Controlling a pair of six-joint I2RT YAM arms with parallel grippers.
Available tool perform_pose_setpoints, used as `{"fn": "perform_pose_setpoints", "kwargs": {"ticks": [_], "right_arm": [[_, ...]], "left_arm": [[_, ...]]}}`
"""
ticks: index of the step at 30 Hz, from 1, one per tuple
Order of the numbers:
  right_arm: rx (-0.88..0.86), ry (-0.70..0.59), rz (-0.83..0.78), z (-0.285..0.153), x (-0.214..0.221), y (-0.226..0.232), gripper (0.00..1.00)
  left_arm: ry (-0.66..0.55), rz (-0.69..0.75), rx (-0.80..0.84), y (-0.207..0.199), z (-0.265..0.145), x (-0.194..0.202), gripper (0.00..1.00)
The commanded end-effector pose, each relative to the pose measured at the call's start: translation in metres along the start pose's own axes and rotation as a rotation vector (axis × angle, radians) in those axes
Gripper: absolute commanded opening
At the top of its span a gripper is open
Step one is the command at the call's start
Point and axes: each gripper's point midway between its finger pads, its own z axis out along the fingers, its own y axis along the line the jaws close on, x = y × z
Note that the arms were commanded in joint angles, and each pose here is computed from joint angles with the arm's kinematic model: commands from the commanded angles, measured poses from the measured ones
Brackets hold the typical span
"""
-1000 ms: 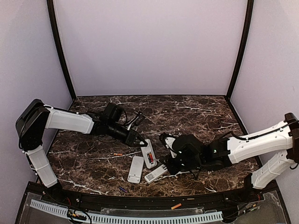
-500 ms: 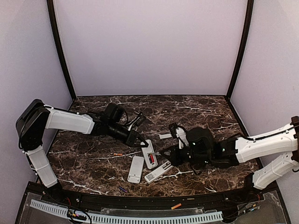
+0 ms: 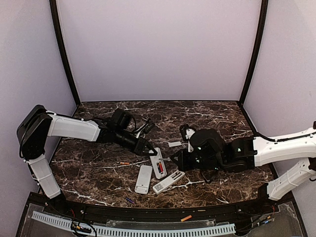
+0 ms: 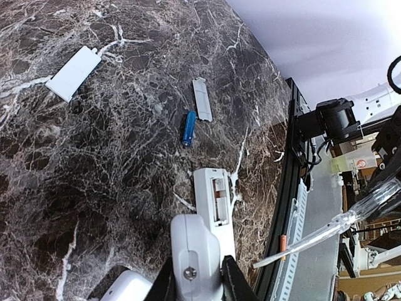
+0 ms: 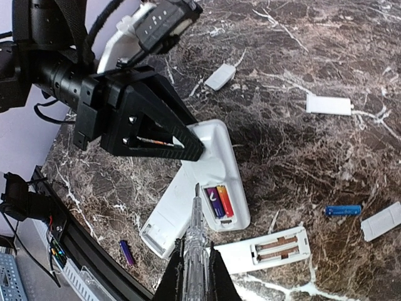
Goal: Unload the batteries from the remote control
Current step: Remove the battery from the remote control without the battery cover.
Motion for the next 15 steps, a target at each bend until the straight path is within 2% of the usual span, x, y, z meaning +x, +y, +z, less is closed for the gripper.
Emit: {"fn": "perform_pose_setpoints", "kwargs": {"ticks": [1, 15], "right_arm": [[0.149, 0.039, 0.076, -0.001, 0.023, -0.017, 0.00], [0.185, -0.052, 0.119, 0.010, 0.025, -0.011, 0.00]], "left_arm": [[0.018, -0.021, -0.092, 0.013, -0.001, 0.006, 0.00], [0.025, -0.033, -0.096, 0.016, 0.000, 0.007, 0.00]]}}
